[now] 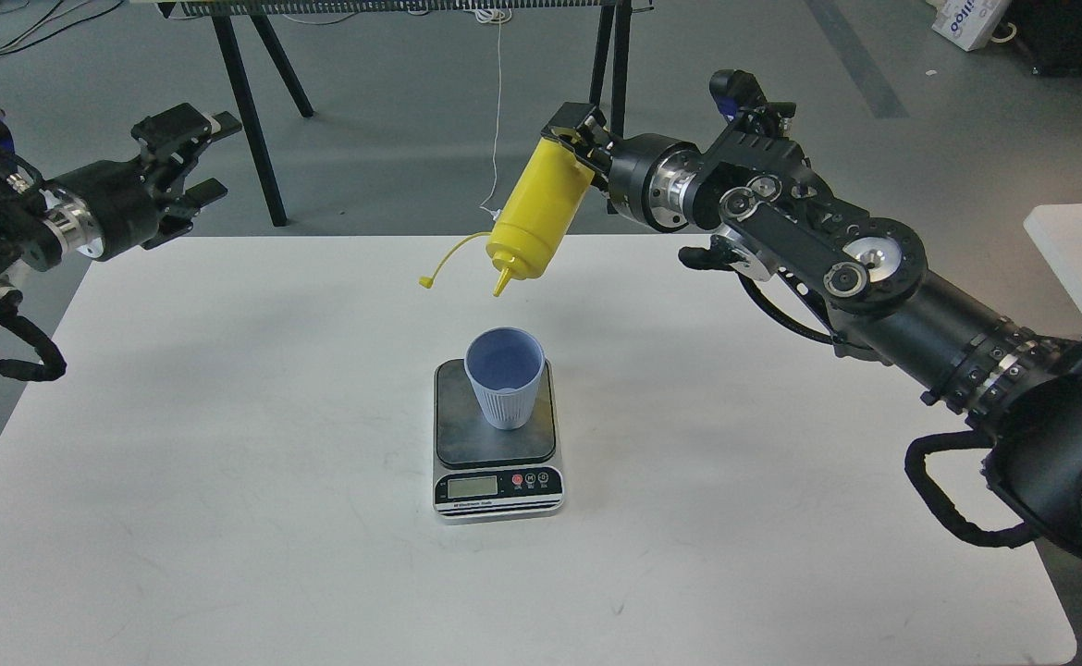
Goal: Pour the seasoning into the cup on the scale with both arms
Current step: 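Tilt the bottle nozzle down into the blue cup, then raise the bottle and lower it back onto the table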
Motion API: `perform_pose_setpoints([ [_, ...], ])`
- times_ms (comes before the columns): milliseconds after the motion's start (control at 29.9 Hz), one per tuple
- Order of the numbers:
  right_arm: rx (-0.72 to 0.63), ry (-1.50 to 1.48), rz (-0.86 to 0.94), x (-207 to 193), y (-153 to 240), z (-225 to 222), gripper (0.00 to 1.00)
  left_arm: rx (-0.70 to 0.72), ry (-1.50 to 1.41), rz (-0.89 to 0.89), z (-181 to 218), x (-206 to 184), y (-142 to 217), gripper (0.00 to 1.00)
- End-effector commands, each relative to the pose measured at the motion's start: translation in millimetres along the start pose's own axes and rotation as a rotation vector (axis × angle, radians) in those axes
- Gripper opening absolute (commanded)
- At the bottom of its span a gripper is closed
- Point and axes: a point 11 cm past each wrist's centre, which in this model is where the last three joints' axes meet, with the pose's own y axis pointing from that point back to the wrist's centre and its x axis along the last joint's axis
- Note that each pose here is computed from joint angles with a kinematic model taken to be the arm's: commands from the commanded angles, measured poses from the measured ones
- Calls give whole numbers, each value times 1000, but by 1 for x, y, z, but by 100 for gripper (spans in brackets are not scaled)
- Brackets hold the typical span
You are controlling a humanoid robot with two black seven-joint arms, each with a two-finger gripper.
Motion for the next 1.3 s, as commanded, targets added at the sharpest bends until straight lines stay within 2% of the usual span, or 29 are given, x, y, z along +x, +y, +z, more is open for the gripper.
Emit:
perform_pose_setpoints([
  [0,3,23,-6,-12,-4,-1,7,9,7,-1,-5,-2,2,99],
  [334,-12,152,18,-22,-7,4,7,0,20,3,-4,-2,1,99],
  [902,-28,170,24,-23,-8,9,7,18,27,-1,-14,-6,4,99],
  [1002,2,69,60,-7,-6,-5,8,18,27,-1,-14,-6,4,99],
  [1269,109,-501,97,47,9,-37,7,15,24,-3,-12,-6,4,99],
])
